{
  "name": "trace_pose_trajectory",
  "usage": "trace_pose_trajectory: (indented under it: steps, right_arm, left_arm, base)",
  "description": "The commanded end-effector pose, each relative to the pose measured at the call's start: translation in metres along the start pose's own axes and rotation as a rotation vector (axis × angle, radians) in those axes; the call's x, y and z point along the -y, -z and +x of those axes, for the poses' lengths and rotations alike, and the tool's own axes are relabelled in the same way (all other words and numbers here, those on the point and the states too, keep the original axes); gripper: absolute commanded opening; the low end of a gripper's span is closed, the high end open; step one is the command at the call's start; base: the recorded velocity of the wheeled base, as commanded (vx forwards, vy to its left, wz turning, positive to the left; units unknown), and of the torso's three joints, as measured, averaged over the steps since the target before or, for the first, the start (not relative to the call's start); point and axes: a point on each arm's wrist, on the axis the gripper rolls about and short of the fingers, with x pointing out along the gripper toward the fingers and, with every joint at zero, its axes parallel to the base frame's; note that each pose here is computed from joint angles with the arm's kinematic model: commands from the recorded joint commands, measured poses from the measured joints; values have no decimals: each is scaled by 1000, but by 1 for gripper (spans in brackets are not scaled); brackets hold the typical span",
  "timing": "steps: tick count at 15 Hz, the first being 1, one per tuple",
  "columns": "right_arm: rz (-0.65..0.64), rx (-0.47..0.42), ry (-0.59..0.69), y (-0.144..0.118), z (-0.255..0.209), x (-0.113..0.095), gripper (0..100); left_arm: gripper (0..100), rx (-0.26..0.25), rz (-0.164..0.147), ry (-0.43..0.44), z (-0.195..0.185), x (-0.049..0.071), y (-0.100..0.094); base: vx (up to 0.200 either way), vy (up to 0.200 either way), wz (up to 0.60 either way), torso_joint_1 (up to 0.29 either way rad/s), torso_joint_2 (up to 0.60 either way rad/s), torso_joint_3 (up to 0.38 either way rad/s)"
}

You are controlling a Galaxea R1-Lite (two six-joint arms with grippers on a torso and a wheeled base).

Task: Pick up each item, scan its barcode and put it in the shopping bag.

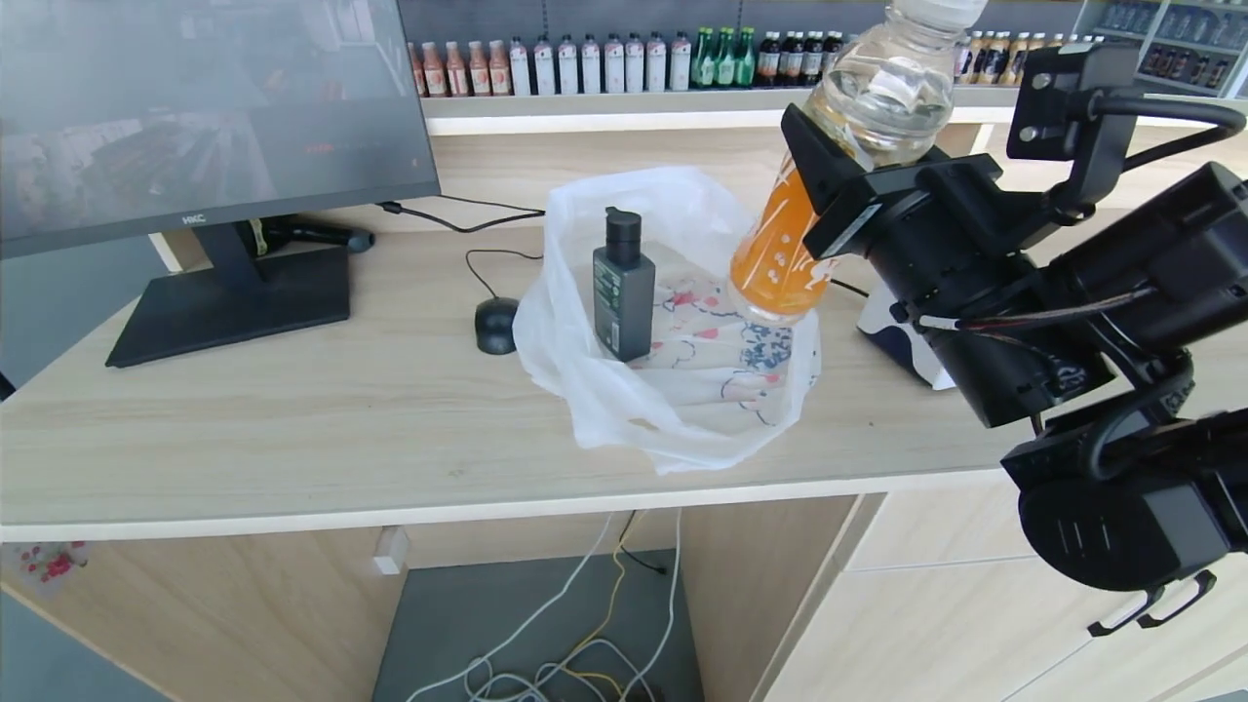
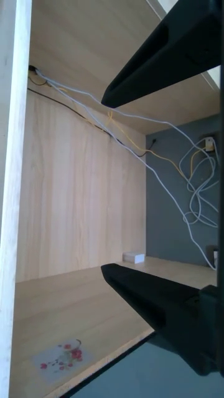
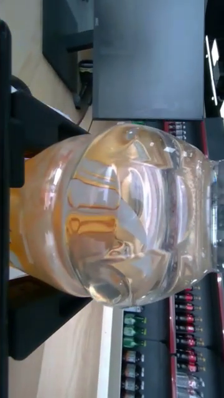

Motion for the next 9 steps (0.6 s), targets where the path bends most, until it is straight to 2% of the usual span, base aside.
trace_pose_trajectory:
  steps: [1, 7, 9]
  right_arm:
    - [0, -6, -4, 4, 0, -1, 0]
    - [-1, -24, -12, 4, -2, -2, 0]
    - [-10, -93, -15, -10, 4, 2, 0]
  left_arm:
    - [100, 0, 1, 0, 0, 0, 0]
    - [100, 0, 1, 0, 0, 0, 0]
    - [100, 0, 1, 0, 0, 0, 0]
  base:
    - [0, 0, 0, 0, 0, 0]
    - [0, 0, 0, 0, 0, 0]
    - [0, 0, 0, 0, 0, 0]
